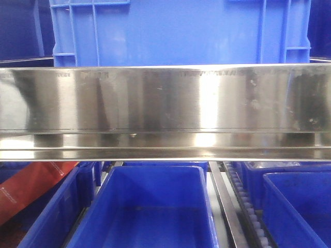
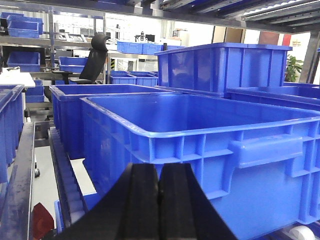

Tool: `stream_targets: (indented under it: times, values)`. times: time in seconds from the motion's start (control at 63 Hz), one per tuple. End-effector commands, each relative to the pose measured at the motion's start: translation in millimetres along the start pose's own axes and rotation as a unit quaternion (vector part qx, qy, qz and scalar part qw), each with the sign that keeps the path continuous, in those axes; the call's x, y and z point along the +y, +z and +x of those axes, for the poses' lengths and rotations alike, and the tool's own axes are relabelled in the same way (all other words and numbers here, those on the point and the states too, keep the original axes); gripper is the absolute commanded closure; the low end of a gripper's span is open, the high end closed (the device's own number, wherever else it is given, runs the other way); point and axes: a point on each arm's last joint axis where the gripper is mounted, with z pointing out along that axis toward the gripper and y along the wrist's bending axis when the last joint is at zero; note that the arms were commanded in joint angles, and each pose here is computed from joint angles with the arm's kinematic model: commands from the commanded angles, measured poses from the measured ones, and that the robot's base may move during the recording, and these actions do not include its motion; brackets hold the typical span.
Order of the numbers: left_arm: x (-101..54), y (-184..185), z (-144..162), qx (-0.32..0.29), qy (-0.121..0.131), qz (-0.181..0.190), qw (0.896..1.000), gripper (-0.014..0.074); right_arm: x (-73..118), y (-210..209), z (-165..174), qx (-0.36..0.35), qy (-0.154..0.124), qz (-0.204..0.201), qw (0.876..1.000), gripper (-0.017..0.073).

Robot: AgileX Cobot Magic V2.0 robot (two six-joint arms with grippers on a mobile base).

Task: Place cylindrical capacitor in blue bin on shelf

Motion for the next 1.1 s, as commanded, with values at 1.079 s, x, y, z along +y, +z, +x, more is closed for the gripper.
stream_targets:
  times: [1.079]
  values:
    - [0.0, -2, -3, -0.015, -0.002, 0.000, 1.000, 0.0704, -20.0, -43, 107, -0.010, 0.010, 0.170, 0.985, 0.0727]
